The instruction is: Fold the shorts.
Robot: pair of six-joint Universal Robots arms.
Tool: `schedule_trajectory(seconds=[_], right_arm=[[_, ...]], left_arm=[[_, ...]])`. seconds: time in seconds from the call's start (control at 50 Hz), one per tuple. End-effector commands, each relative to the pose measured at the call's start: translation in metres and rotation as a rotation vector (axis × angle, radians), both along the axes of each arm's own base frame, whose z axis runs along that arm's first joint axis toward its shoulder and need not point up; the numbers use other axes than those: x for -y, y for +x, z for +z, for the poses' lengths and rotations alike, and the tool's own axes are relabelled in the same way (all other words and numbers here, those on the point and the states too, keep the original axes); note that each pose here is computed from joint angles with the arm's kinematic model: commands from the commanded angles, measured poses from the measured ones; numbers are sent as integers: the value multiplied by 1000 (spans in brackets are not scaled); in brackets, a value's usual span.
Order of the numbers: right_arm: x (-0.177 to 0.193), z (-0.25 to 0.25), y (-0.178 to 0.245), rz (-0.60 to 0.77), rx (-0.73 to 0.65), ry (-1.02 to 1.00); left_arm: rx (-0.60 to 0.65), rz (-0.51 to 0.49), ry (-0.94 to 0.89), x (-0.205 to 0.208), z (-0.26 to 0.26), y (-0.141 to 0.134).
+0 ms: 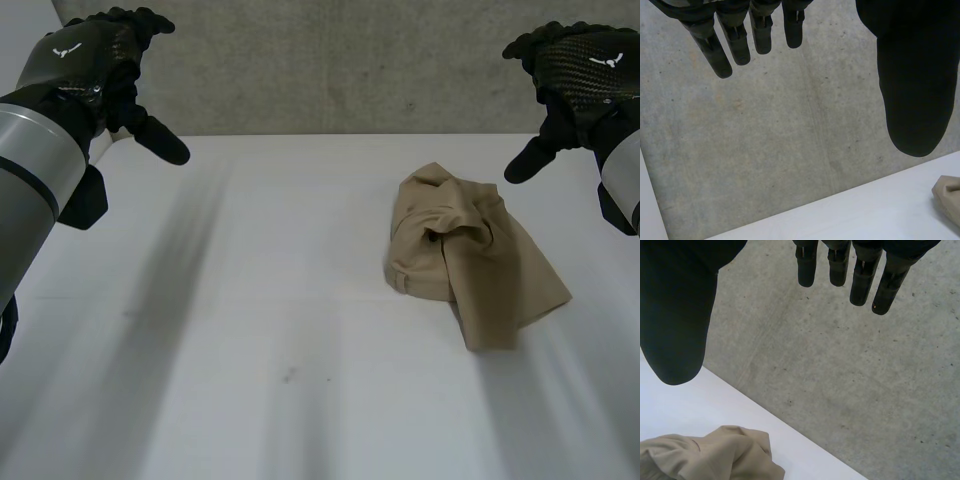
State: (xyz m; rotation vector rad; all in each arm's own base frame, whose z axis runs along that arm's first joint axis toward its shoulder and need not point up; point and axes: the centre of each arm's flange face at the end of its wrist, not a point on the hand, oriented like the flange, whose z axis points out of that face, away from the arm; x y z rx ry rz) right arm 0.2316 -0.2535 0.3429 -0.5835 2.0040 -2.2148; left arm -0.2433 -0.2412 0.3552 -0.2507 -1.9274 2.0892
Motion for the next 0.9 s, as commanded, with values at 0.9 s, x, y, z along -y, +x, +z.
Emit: schedule_trajectory(seconds=[0.9], right_arm=[[82, -161, 86, 139, -649, -208]], left_arm=[[47, -35, 140, 22, -64, -24]])
